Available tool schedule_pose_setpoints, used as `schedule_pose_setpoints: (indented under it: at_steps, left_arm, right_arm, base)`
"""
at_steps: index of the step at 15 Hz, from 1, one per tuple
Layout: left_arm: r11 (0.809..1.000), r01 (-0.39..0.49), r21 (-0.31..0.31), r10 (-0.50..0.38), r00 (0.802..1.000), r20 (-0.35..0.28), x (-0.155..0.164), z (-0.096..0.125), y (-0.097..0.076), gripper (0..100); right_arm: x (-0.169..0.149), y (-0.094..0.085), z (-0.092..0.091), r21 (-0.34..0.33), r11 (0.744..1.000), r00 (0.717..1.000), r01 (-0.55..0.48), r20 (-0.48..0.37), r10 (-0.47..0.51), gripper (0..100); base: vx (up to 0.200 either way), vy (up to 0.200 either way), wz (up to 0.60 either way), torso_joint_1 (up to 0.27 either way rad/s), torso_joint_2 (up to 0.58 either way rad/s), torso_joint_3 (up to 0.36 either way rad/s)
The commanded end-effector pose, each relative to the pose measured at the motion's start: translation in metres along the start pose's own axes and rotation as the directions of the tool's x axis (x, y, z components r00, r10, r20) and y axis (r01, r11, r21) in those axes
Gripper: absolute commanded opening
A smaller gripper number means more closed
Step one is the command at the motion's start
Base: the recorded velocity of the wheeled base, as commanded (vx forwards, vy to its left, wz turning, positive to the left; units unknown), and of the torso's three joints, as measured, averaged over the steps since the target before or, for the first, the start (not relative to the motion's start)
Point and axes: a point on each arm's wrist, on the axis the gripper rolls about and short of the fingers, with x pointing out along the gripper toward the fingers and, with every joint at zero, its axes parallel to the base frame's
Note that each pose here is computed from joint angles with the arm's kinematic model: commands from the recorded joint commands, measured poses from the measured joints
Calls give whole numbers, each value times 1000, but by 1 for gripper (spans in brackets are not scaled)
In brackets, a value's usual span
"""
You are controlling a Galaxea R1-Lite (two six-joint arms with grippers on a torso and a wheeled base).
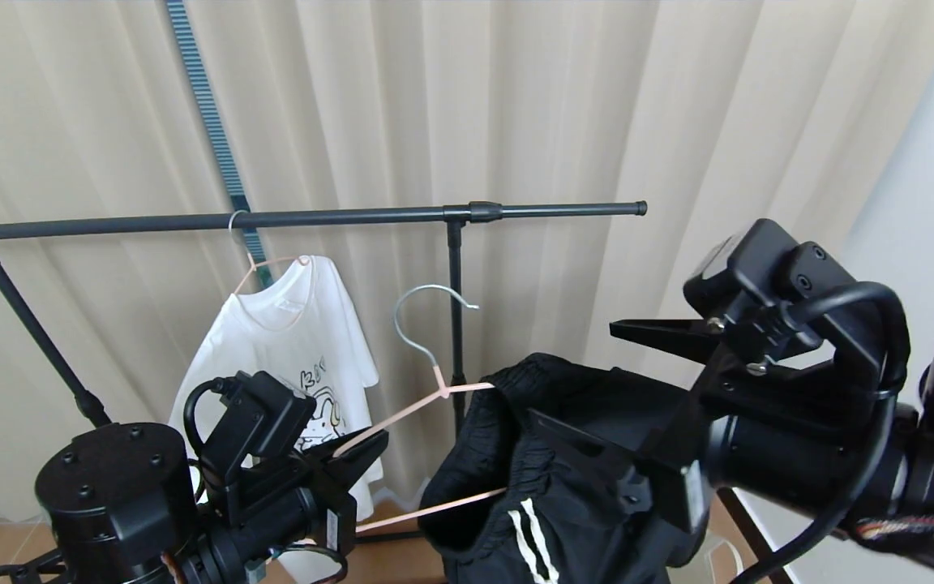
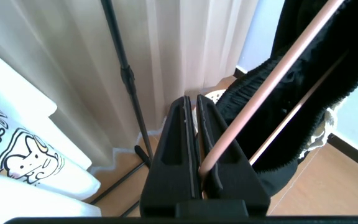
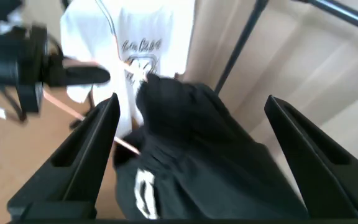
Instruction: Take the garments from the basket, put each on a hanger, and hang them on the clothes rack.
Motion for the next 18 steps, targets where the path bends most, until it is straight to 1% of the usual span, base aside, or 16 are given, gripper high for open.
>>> schedule_pose_setpoints:
  at_steps: [1, 2, 3, 4, 5, 6, 7, 8, 9, 10, 12, 13, 14, 16, 18]
  left_arm:
    - [1000, 4, 3, -4, 1000, -12, -1, -3, -1, 0]
    - [1000, 6, 5, -6, 1000, -15, -2, -3, -1, 0]
    - [1000, 10, 7, -10, 1000, -17, -2, -4, -2, 0]
    - [1000, 15, 8, -15, 1000, -22, -3, -5, -3, 0]
    - [999, 29, 22, -28, 999, -27, -4, -6, -6, 0]
    - [999, 40, 33, -39, 999, -36, -6, -8, -8, 0]
    - [998, 46, 38, -45, 998, -38, -6, -8, -9, 0]
    - [997, 62, 44, -60, 997, -45, -7, -10, -12, 0]
    - [997, 68, 47, -66, 997, -46, -8, -10, -14, 0]
    - [996, 74, 48, -72, 996, -48, -8, -11, -15, 0]
    - [996, 77, 49, -75, 996, -47, -8, -11, -16, 0]
    - [996, 77, 49, -75, 996, -47, -8, -11, -16, 0]
    - [996, 77, 49, -75, 996, -46, -8, -10, -16, 0]
    - [996, 76, 49, -73, 996, -46, -7, -10, -16, 0]
    - [996, 75, 49, -73, 996, -43, -7, -10, -16, 0]
  right_arm:
    - [-33, -50, 9, -59, 995, 997, -74, -36, 72, 100]
    - [-35, -60, 11, -81, 988, 990, -128, -64, 123, 100]
    - [-37, -74, 12, -127, 961, 966, -245, -120, 231, 100]
    - [-35, -80, 10, -149, 944, 949, -295, -158, 272, 100]
    - [-25, -90, 6, -201, 903, 911, -379, -254, 326, 100]
    - [-15, -93, 2, -221, 867, 872, -447, -321, 368, 100]
    - [-9, -93, 1, -229, 847, 852, -480, -352, 387, 100]
    - [6, -96, -2, -259, 800, 812, -542, -406, 419, 100]
    - [15, -97, -3, -247, 783, 790, -571, -425, 442, 100]
    - [23, -97, -3, -228, 776, 774, -588, -436, 458, 100]
    - [35, -87, -4, -216, 751, 747, -624, -448, 491, 100]
    - [37, -81, -4, -204, 745, 736, -636, -453, 504, 100]
    - [40, -73, -4, -182, 736, 718, -652, -458, 523, 100]
    - [40, -57, 1, -171, 718, 701, -674, -453, 550, 100]
    - [47, -49, 3, -116, 728, 687, -675, -457, 565, 100]
  base:
    - [0, 0, 0, 0, 0, 0]
    - [0, 0, 0, 0, 0, 0]
    - [0, 0, 0, 0, 0, 0]
    - [0, 0, 0, 0, 0, 0]
    - [0, 0, 0, 0, 0, 0]
    - [0, 0, 0, 0, 0, 0]
    - [0, 0, 0, 0, 0, 0]
    - [0, 0, 0, 0, 0, 0]
    - [0, 0, 0, 0, 0, 0]
    - [0, 0, 0, 0, 0, 0]
    - [0, 0, 0, 0, 0, 0]
    - [0, 0, 0, 0, 0, 0]
    - [0, 0, 0, 0, 0, 0]
    - [0, 0, 0, 0, 0, 0]
    - [0, 0, 0, 0, 0, 0]
